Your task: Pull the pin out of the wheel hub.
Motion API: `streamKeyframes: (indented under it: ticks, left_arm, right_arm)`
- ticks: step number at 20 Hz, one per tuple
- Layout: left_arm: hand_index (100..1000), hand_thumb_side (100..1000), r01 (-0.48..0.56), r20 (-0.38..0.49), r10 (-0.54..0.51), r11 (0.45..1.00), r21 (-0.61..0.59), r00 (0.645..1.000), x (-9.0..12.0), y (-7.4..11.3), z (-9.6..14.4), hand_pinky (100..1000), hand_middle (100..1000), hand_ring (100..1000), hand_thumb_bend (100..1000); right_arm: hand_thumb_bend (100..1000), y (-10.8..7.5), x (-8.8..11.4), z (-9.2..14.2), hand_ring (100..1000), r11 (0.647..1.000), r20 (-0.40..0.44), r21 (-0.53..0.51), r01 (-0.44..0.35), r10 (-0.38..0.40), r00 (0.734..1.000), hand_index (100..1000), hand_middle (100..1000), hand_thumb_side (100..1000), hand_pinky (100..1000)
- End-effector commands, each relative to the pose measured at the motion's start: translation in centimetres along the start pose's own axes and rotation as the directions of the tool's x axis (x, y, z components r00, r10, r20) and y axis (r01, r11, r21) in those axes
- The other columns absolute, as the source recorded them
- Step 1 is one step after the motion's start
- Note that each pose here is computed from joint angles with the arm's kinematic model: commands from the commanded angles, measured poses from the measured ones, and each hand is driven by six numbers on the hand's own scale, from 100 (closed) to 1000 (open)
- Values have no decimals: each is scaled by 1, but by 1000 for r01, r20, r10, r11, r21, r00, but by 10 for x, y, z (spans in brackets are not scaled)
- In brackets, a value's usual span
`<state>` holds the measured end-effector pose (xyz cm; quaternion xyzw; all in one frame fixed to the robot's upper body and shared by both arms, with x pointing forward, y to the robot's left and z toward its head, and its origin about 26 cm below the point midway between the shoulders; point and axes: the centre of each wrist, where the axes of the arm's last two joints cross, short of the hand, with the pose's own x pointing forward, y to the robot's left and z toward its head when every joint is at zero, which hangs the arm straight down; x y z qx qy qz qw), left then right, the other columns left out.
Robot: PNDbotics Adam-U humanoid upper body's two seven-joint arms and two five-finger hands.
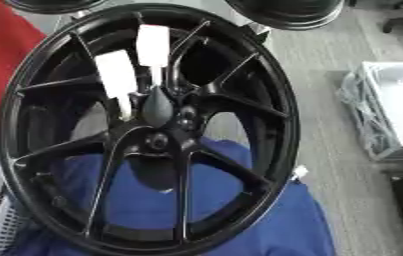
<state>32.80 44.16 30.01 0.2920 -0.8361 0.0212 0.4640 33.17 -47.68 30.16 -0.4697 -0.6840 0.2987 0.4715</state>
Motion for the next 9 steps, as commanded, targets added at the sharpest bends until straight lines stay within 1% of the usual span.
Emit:
streamKeyframes:
  ticks: [1,3,5,7,9]
  left_arm:
    - [839,818,16,50,-15,1000,-2,999,17,6,-6,886,796,783,298]
    - [839,817,11,52,-10,1000,-5,999,18,4,-6,886,795,782,298]
    - [839,815,6,55,-5,1000,-10,998,19,3,-6,884,793,780,299]
    - [838,815,4,55,-3,1000,-15,998,19,1,-5,881,791,780,298]
    - [838,816,2,49,0,1000,-26,999,17,-1,-4,874,786,774,296]
  right_arm:
    - [100,-14,46,-12,662,996,195,-87,36,-18,981,776,628,584,792]
    - [100,-11,75,-18,655,991,281,-105,84,-52,958,768,616,570,785]
    - [100,-4,104,-21,649,986,349,-98,136,-94,932,763,608,560,780]
    - [100,1,129,-23,647,978,400,-79,191,-144,905,762,607,555,776]
    - [100,5,149,-24,640,969,435,-46,244,-200,878,760,602,545,772]
